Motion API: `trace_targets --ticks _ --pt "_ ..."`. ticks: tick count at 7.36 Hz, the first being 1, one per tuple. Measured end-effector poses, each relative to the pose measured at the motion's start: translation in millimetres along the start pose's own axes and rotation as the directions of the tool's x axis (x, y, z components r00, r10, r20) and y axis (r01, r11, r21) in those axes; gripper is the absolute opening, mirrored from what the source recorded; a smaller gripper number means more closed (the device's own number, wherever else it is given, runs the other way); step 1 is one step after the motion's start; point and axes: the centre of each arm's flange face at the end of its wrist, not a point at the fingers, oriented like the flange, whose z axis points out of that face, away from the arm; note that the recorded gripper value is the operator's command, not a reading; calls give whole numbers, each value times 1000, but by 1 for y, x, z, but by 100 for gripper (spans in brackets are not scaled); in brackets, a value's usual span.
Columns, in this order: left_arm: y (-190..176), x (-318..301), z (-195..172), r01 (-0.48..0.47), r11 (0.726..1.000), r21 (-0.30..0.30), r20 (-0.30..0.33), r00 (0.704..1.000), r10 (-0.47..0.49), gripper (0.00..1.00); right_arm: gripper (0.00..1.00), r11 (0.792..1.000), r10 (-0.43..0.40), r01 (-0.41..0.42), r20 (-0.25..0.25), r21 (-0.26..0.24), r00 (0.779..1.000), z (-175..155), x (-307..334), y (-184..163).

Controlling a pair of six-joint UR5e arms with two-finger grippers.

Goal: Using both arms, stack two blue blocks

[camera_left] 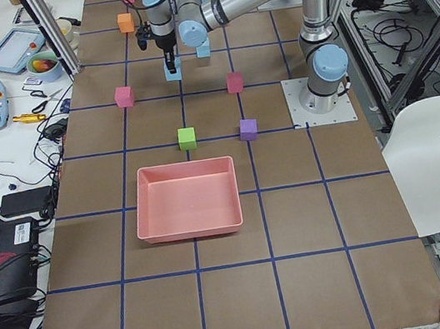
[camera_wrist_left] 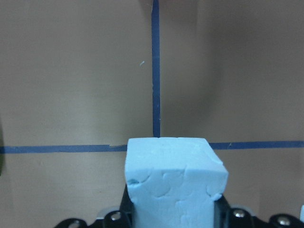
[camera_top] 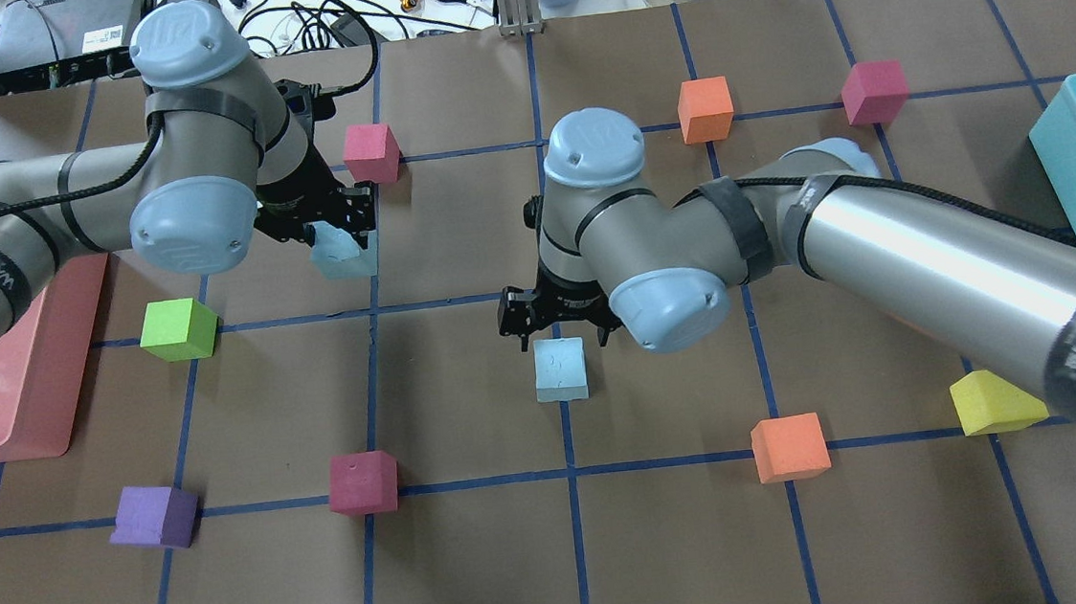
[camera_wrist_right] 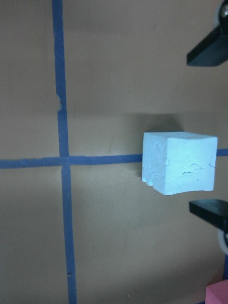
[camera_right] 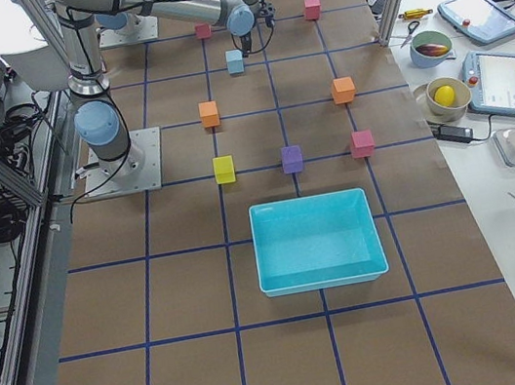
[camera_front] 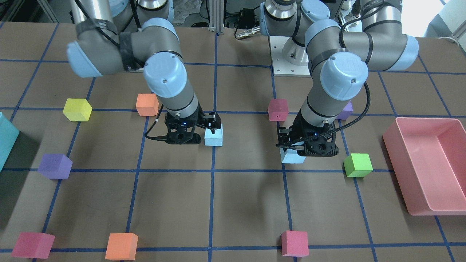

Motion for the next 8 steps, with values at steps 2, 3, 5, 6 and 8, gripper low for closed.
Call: trace_targets --ticks 2,3,5,6,8 --pt "27 43 -9 41 999 -30 -10 999 -41 0 100 999 2 1 -60 35 998 -72 51 -24" --pt "42 79 -7 26 999 -38 -8 1000 -27 0 100 999 1 4 -98 48 995 -91 77 -31" --pt "72 143 4 30 998 -52 -5 1000 -30 0 100 999 15 -10 -120 42 993 -130 126 -21" --pt "83 168 17 18 998 -67 2 1000 -18 0 100 999 25 -20 -125 40 992 -148 141 -9" --pt "101 211 46 -32 996 -85 19 999 34 0 100 998 33 -26 -130 55 991 -169 149 7"
